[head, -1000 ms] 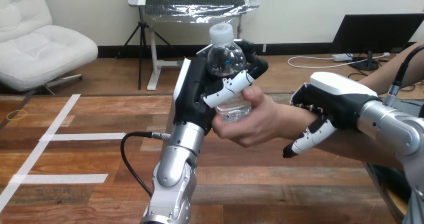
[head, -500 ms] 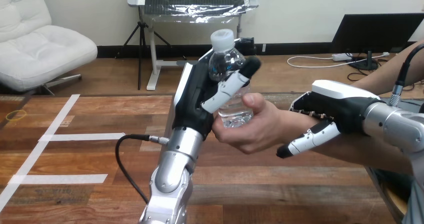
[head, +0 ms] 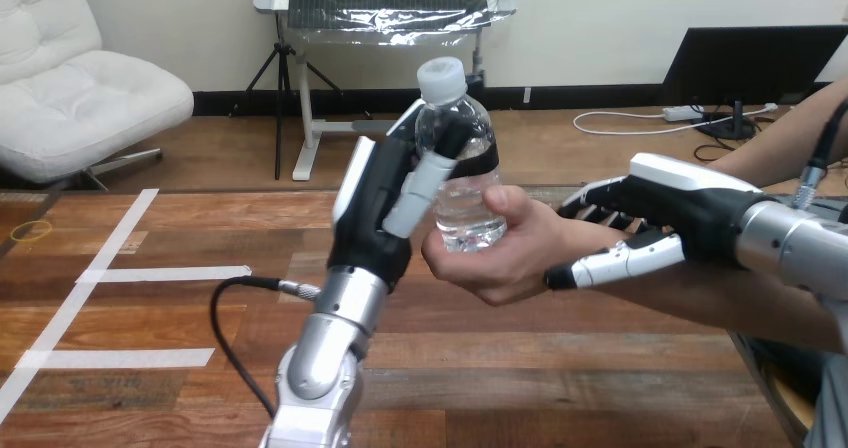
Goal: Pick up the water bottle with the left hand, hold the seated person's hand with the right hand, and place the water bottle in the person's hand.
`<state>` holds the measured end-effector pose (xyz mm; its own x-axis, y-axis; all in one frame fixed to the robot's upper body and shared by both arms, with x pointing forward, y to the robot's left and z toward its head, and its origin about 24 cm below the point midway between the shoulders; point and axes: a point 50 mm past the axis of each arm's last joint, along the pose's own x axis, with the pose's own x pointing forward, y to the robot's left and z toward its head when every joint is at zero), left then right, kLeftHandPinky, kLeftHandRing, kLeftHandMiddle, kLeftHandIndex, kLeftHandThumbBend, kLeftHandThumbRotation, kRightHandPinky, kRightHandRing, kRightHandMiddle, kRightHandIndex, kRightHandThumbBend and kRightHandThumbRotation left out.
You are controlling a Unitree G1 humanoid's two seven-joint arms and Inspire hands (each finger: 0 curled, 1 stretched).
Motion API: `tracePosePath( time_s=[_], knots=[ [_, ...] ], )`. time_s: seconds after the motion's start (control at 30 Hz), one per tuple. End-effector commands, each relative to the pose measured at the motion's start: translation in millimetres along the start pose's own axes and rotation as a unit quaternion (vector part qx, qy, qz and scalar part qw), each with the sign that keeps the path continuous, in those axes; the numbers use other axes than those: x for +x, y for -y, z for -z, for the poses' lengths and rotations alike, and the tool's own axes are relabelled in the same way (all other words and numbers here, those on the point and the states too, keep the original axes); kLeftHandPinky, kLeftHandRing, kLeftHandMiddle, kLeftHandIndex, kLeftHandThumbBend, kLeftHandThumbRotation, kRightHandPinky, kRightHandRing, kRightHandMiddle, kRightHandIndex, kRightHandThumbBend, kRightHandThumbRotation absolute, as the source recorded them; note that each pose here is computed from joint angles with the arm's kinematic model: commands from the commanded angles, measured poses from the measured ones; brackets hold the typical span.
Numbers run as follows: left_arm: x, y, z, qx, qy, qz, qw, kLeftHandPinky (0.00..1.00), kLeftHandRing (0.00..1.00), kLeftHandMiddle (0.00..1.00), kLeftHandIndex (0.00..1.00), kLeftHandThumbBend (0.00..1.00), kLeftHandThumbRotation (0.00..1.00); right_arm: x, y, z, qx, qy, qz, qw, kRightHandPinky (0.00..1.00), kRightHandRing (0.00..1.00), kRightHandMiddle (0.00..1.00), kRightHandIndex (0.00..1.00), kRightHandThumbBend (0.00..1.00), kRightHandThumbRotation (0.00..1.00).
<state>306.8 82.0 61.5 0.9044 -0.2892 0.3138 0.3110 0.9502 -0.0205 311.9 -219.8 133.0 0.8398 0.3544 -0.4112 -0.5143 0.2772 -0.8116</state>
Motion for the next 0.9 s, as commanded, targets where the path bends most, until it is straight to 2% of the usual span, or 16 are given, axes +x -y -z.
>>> tracePosePath(
  time_s=[0.0,0.1,0.2,0.3,0.43,0.63,0.7,0.83,0.87],
  knots=[
    [4.0,-4.4,-16.5,0.001,0.037,-0.001,0.9993,1.00,0.93,0.90,0.87,0.99,0.99,-5.8,4.1,0.4,0.020,0.016,0.030,0.9992,0.61,0.77,0.83,0.87,1.00,0.73],
    [1.2,-6.8,-16.5,-0.005,0.036,0.000,0.9993,1.00,0.93,0.90,0.87,0.99,1.00,-7.6,2.0,2.2,0.009,0.017,0.042,0.9990,0.62,0.77,0.84,0.88,1.00,0.74],
    [-1.0,-8.9,-18.3,-0.007,0.038,0.000,0.9993,1.00,0.94,0.90,0.88,1.00,0.99,-9.3,-0.5,3.8,0.022,0.016,0.055,0.9981,0.62,0.77,0.84,0.89,1.00,0.76],
    [-8.5,-14.3,-20.4,-0.003,0.041,-0.001,0.9992,1.00,0.94,0.90,0.88,1.00,0.99,-12.7,-6.5,8.3,0.029,0.023,0.087,0.9955,0.62,0.77,0.84,0.91,1.00,0.80],
    [-13.8,-17.0,-22.8,-0.004,0.039,0.001,0.9992,1.00,0.94,0.89,0.88,1.00,1.00,-14.5,-10.0,10.5,0.042,0.032,0.106,0.9929,0.62,0.78,0.84,0.92,1.00,0.85],
    [-21.1,-20.8,-26.0,0.001,0.044,-0.002,0.9990,1.00,0.93,0.88,0.87,0.99,1.00,-17.6,-16.3,13.7,0.077,0.041,0.150,0.9849,0.62,0.78,0.84,0.93,1.00,0.92],
    [-24.3,-22.3,-27.2,0.000,0.048,-0.004,0.9988,1.00,0.93,0.88,0.87,0.98,1.00,-19.0,-18.7,14.6,0.099,0.051,0.164,0.9802,0.62,0.78,0.84,0.93,1.00,0.94],
    [-29.0,-24.4,-29.7,0.006,0.051,-0.010,0.9986,1.00,0.92,0.86,0.85,0.96,1.00,-21.7,-23.8,16.6,0.112,0.055,0.186,0.9746,0.62,0.78,0.84,0.93,1.00,0.97],
    [-30.4,-25.1,-31.8,0.007,0.054,-0.010,0.9984,1.00,0.92,0.86,0.85,0.96,1.00,-22.9,-25.4,16.0,0.123,0.062,0.194,0.9713,0.62,0.78,0.84,0.93,1.00,0.98]
  ],
)
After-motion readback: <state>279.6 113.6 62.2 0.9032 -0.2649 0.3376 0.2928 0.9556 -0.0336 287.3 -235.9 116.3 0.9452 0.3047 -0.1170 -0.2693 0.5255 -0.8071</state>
